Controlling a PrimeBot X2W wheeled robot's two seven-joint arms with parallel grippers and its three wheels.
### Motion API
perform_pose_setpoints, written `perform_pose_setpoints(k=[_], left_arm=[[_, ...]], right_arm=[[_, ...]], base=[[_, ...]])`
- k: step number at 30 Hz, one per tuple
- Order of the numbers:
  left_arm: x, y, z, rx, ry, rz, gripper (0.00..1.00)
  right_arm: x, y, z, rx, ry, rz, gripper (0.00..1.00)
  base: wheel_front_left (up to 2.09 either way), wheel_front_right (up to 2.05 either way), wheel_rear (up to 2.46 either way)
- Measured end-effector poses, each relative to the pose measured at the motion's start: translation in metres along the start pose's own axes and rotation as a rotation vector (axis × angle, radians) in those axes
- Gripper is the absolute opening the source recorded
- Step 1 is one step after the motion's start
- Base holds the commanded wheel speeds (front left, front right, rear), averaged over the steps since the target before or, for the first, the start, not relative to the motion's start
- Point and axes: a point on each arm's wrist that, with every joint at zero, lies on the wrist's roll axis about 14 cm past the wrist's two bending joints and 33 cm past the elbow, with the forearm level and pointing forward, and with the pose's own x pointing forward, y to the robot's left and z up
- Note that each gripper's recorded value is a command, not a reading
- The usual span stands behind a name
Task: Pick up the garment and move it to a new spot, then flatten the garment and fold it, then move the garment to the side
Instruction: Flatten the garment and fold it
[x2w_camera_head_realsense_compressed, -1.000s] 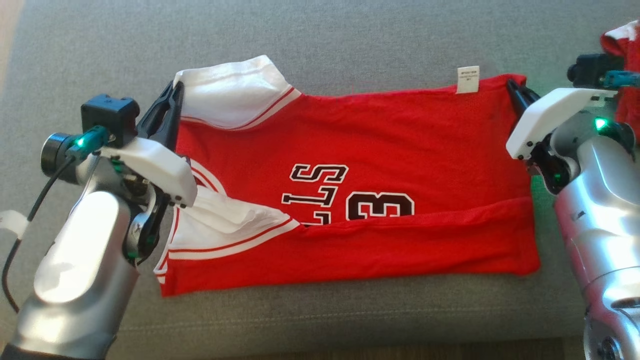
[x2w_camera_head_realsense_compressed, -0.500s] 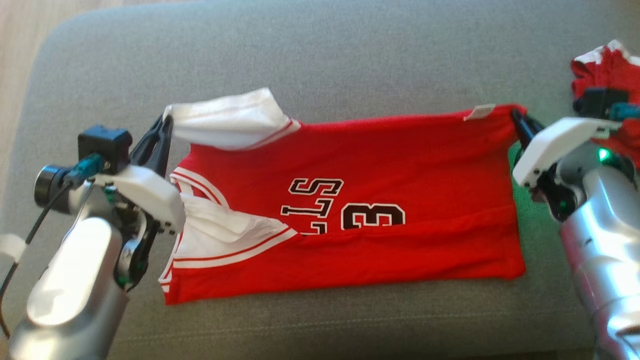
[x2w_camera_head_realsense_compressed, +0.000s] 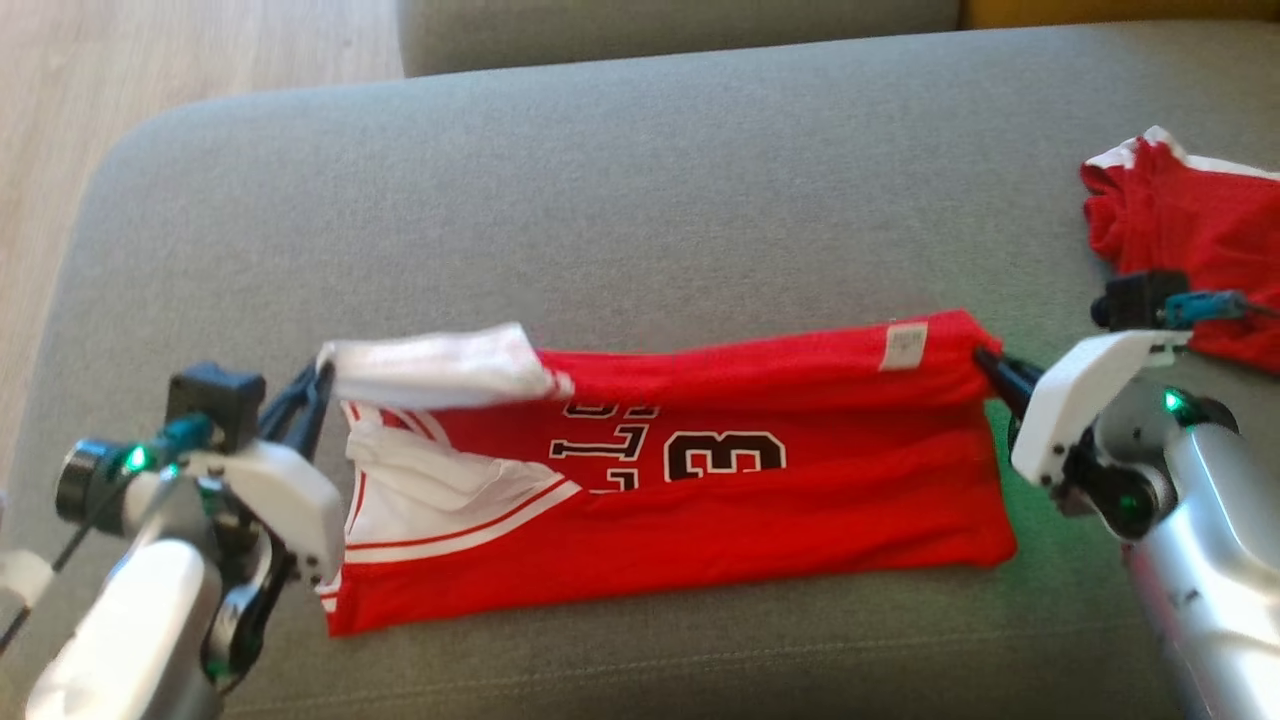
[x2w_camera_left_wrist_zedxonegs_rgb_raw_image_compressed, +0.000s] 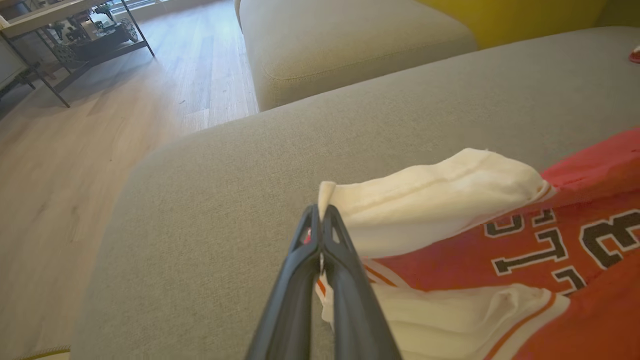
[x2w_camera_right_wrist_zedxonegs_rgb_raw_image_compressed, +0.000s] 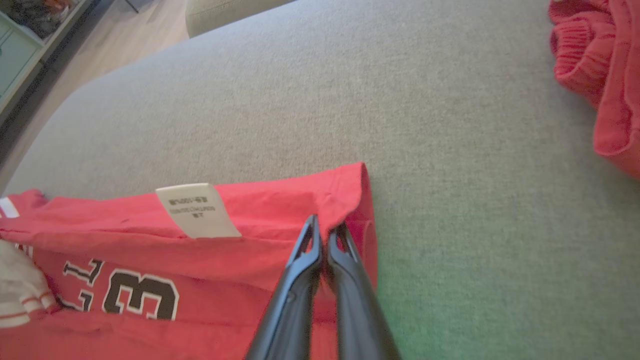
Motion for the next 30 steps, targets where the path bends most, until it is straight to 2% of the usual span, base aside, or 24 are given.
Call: perform_pose_setpoints(k=[9, 20, 27, 28, 29, 30], left_arm=[[-0.022, -0.018, -0.031, 0.036, 0.104, -0.071, 0.00], [-0.043, -0.013, -0.043, 0.055, 0.152, -0.078, 0.00], [-0.053, -0.029, -0.052, 0.075, 0.200, -0.152, 0.00], [-0.054, -0.032, -0.054, 0.078, 0.208, -0.161, 0.00], [-0.055, -0.034, -0.056, 0.080, 0.220, -0.174, 0.00], [-0.056, -0.037, -0.060, 0.084, 0.237, -0.187, 0.27]], right_arm=[[-0.030, -0.004, -0.020, -0.015, 0.088, 0.010, 0.00], [-0.044, -0.007, -0.037, -0.018, 0.163, -0.009, 0.00], [-0.051, -0.005, -0.044, -0.031, 0.201, -0.013, 0.00], [-0.051, -0.005, -0.045, -0.031, 0.207, -0.016, 0.24], [-0.051, -0.006, -0.045, -0.027, 0.210, -0.017, 1.00], [-0.051, -0.007, -0.045, -0.028, 0.208, -0.023, 1.00]], base=[[0.00, 0.00, 0.00], [0.00, 0.00, 0.00], [0.00, 0.00, 0.00], [0.00, 0.00, 0.00], [0.00, 0.00, 0.00], [0.00, 0.00, 0.00]])
